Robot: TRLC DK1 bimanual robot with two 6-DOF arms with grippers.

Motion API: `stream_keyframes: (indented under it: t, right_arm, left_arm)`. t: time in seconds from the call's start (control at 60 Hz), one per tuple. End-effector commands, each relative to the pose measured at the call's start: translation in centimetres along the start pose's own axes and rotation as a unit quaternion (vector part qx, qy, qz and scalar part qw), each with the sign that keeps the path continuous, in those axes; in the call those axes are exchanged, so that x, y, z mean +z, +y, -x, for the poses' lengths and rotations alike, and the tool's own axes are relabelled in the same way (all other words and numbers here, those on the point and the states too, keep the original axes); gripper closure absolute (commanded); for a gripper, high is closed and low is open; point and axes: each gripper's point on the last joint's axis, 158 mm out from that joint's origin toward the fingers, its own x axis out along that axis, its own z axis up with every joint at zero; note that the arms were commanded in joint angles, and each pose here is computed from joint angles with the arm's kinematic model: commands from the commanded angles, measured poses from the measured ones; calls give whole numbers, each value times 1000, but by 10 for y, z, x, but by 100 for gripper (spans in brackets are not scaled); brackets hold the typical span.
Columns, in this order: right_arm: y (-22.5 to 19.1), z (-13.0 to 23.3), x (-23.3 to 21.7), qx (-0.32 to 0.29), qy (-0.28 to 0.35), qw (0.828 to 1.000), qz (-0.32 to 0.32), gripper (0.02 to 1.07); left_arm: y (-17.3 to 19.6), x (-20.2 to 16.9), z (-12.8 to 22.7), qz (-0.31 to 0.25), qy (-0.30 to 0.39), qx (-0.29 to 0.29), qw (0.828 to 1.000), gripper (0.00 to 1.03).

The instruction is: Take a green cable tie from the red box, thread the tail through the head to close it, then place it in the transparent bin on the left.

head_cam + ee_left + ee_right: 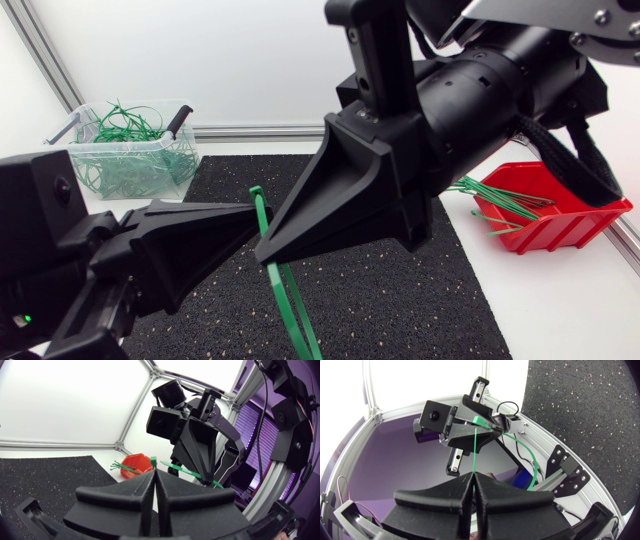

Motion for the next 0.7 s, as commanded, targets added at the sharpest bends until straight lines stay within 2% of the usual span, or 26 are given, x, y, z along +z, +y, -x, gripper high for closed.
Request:
stream_keyframes:
  t: [0.0,0.483,0.683]
  right_arm:
    - [-7,-2,1,-4,2,1000,-23,101]
    - [-9,-3,4,-4,3,1000,-27,101]
    - [-10,-4,5,-4,4,1000,-29,101]
  left_arm:
    - [-7,13,-1,-15,-12,-7,1000,100]
    - [-16,12,1,-16,-11,-18,1000,100]
    - [-22,9,2,-36,-12,-19,999,100]
